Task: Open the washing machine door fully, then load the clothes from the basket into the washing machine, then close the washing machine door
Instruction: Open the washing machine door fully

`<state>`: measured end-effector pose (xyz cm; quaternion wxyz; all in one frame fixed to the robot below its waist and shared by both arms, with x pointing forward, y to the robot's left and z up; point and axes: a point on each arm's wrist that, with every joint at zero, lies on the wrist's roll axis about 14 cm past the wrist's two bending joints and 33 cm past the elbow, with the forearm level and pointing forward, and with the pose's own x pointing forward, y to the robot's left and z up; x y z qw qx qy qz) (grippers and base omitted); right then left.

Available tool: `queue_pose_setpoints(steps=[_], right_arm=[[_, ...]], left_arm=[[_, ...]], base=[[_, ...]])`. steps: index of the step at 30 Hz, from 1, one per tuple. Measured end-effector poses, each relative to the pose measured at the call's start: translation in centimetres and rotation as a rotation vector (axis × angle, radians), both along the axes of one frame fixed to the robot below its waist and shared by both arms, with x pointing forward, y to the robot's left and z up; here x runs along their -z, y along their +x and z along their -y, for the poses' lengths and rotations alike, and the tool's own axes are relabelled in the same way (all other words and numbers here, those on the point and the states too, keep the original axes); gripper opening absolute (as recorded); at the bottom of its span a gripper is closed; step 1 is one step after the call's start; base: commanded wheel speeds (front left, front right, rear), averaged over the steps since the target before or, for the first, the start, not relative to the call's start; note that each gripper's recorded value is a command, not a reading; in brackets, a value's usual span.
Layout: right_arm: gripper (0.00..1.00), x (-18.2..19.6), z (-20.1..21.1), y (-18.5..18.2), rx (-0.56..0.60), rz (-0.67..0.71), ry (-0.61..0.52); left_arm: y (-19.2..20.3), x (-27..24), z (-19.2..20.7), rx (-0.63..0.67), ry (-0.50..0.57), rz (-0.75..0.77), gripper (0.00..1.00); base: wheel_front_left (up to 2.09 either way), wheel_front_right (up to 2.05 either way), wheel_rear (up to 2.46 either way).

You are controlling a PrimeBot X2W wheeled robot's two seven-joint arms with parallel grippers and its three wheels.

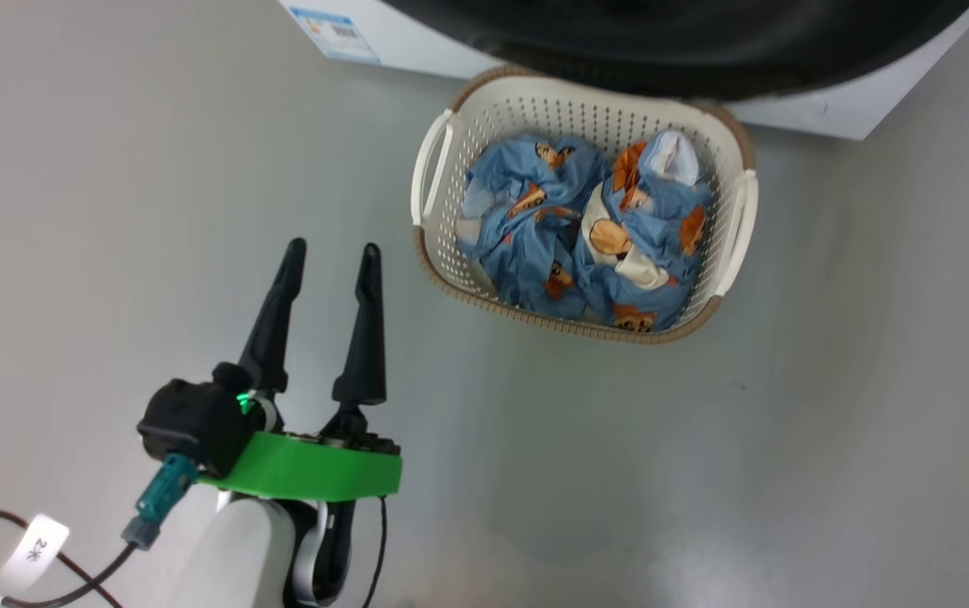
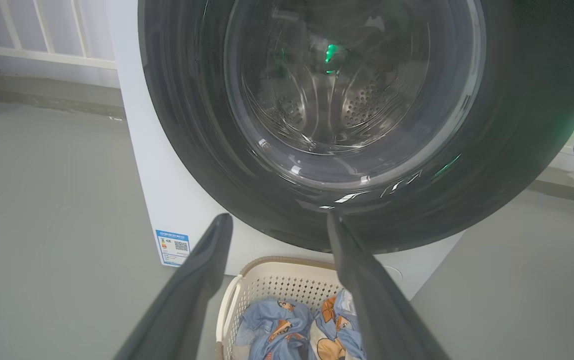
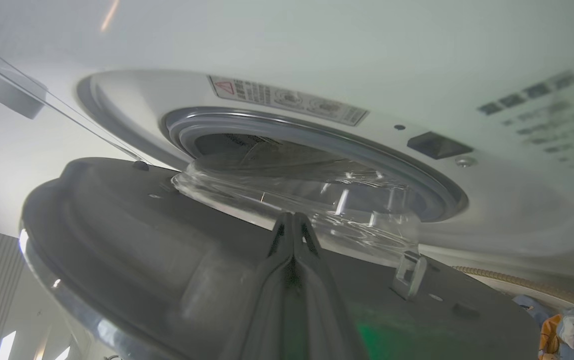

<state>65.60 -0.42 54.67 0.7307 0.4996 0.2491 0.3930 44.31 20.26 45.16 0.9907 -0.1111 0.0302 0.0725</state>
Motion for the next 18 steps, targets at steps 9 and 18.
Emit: queue_pose_setpoints(steps=[9,18], right_arm=[[0.0,0.4,-2.2,-5.9,-0.105,-0.038,-0.029],[0.0,0.4,-3.4,-11.4,-0.158,-0.084,-0.018]], left_arm=[[-2.2,-1.3,-1.1,-0.028,-0.005,0.022,1.0],[-5.1,-2.2,-2.1,-0.059,-0.016,0.034,1.0]], base=[[0.0,0.0,0.0],[0.0,0.0,0.0]])
